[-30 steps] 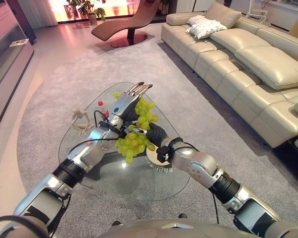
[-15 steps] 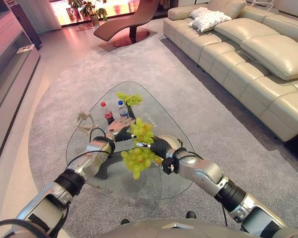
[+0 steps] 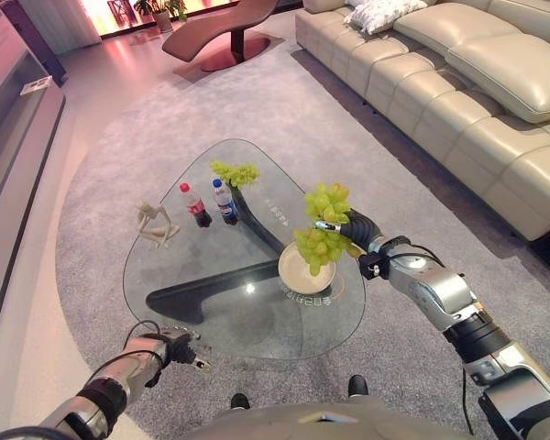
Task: Pick up fruits into the plate
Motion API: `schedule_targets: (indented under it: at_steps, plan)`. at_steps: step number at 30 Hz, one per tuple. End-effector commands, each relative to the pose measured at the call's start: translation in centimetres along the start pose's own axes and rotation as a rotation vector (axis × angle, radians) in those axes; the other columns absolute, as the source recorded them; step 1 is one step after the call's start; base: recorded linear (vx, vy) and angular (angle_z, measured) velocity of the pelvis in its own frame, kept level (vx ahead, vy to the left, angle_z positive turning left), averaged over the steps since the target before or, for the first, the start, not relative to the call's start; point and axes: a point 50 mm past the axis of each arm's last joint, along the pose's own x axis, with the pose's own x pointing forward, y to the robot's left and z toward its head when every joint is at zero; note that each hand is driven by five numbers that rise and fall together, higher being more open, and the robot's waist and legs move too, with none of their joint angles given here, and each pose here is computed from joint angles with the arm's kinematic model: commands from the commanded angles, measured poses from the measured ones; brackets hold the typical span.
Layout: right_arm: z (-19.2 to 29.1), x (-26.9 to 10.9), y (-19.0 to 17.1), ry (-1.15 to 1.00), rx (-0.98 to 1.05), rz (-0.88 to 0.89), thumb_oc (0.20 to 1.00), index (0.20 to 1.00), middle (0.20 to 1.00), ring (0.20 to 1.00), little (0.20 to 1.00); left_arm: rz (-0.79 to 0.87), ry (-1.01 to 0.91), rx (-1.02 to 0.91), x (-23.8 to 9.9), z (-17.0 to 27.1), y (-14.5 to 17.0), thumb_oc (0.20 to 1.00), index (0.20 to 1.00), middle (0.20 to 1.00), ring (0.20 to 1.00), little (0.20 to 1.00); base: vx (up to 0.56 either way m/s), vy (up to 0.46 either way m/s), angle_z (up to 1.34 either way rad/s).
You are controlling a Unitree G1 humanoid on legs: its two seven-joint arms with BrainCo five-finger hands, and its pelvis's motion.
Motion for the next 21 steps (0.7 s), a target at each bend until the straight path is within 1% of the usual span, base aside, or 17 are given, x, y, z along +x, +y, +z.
schedule_targets:
  at_steps: [1, 5, 8, 9, 11, 12, 14, 15, 18, 21]
  plan:
    - [4.7, 0.1, -1.6, -0.214, -0.078, -0.028, 0.200, 0.200, 0.200, 0.200, 0.200, 0.164, 0.110, -0.072, -1.0, -4.3, 3.6, 1.000, 1.000, 1.000, 1.000, 1.000, 0.00, 0.000, 0.00]
    - [2.7, -0.1, -3.6, -0.144, -0.151, -0.119, 0.200, 0.200, 0.200, 0.200, 0.200, 0.238, 0.125, -0.245, -1.0, -4.6, 3.8, 1.000, 1.000, 1.000, 1.000, 1.000, 0.01, -0.020, 0.05]
    - [2.1, 0.1, -4.6, -0.114, -0.235, -0.176, 0.200, 0.200, 0.200, 0.200, 0.200, 0.273, 0.122, -0.367, -0.6, -4.2, 4.0, 1.000, 1.000, 1.000, 1.000, 1.000, -0.07, -0.038, 0.04]
    - [1.8, 0.3, -5.3, -0.091, -0.298, -0.223, 0.200, 0.200, 0.200, 0.200, 0.200, 0.310, 0.132, -0.468, -0.2, -3.8, 4.1, 1.000, 1.000, 1.000, 1.000, 1.000, -0.14, -0.070, 0.08]
    - [1.4, 0.5, -6.3, -0.053, -0.329, -0.276, 0.200, 0.200, 0.200, 0.200, 0.200, 0.334, 0.146, -0.547, 0.3, -3.4, 4.2, 1.000, 1.000, 1.000, 1.000, 1.000, -0.13, -0.083, 0.12]
    - [1.0, 0.6, -7.0, -0.019, -0.362, -0.307, 0.200, 0.200, 0.200, 0.200, 0.200, 0.339, 0.166, -0.615, 0.6, -3.2, 3.9, 1.000, 1.000, 1.000, 1.000, 1.000, -0.09, -0.103, 0.21]
    - [0.5, 0.8, -7.8, 0.025, -0.390, -0.354, 0.200, 0.200, 0.200, 0.200, 0.200, 0.359, 0.208, -0.688, 1.0, -3.2, 3.1, 1.000, 1.000, 1.000, 1.000, 1.000, -0.04, -0.101, 0.26]
    - [0.4, 0.9, -8.0, 0.033, -0.397, -0.359, 0.200, 0.200, 0.200, 0.200, 0.200, 0.362, 0.212, -0.688, 1.0, -3.3, 2.8, 1.000, 1.000, 1.000, 1.000, 1.000, -0.01, -0.097, 0.18]
    - [-0.6, 1.2, -9.3, 0.120, -0.434, -0.431, 0.200, 0.200, 0.200, 0.200, 0.200, 0.427, 0.307, -0.834, 0.9, -4.1, 1.2, 1.000, 1.000, 1.000, 1.000, 1.000, -0.03, -0.117, 0.23]
    - [-0.5, 1.1, -10.8, 0.160, -0.486, -0.486, 0.200, 0.200, 0.200, 0.200, 0.200, 0.418, 0.354, -0.859, 0.8, -4.7, -0.1, 1.000, 1.000, 1.000, 1.000, 1.000, -0.05, -0.086, 0.28]
